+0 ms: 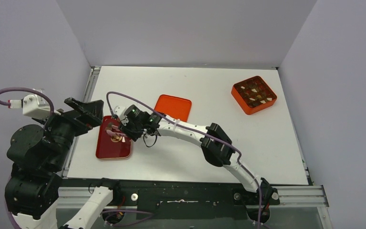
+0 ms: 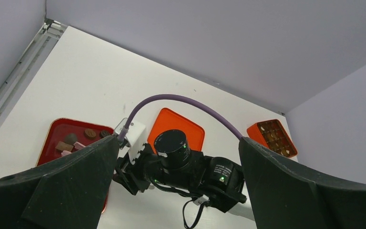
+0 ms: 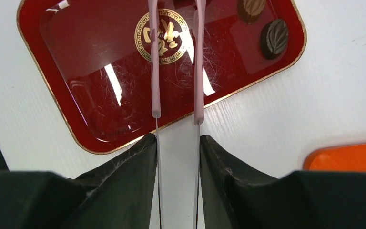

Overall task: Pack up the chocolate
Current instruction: Pick up the fake chocolate from the plate.

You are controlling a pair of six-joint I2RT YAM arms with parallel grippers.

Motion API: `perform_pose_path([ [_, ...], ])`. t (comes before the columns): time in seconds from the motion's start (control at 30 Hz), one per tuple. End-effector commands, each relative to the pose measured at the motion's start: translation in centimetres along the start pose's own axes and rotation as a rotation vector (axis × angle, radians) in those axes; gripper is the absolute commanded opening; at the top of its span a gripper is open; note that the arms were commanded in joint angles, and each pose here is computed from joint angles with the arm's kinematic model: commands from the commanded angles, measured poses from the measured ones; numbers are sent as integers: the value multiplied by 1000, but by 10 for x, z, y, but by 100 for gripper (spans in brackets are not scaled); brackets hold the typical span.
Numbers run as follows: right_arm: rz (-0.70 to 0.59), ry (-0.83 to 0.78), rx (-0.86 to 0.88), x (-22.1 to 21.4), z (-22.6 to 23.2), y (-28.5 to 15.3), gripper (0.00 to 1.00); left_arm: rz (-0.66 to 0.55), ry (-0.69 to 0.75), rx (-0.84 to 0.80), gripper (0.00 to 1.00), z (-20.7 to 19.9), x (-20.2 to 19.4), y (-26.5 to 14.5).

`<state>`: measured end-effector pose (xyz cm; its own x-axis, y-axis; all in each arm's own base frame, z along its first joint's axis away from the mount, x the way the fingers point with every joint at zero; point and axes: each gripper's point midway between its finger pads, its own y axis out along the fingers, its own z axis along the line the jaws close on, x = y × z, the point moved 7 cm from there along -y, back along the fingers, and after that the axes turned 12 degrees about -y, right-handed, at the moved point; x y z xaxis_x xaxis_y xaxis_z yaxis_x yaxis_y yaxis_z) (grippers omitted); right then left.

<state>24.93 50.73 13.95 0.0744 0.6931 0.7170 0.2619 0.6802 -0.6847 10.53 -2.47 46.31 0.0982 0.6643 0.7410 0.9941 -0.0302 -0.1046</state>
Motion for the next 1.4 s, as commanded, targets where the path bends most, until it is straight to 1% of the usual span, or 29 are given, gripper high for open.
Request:
perform_pose_path([
  [0.0,-124,-9,-31,34,-4,-3,36,-63,-2,-59,97,-5,8,-8],
  [0.33,-140,-27,-42,37,0,13,36,-65,-3,-75,97,-4,7,-11],
  [0.43,-143,-63,-40,37,2,15,32,-68,-3,-77,97,-4,7,-12],
  [0.63,-135,-74,-37,35,3,13,26,-76,-5,-76,97,-2,7,-15],
  [0.77,-154,-78,-40,38,2,7,24,-79,2,-71,97,-1,8,-15],
  [1.07,-189,-67,-34,50,3,-19,24,-65,13,-86,97,0,6,-21],
  [1.37,-255,34,-26,60,5,-52,23,-24,10,-75,97,3,-4,-13],
])
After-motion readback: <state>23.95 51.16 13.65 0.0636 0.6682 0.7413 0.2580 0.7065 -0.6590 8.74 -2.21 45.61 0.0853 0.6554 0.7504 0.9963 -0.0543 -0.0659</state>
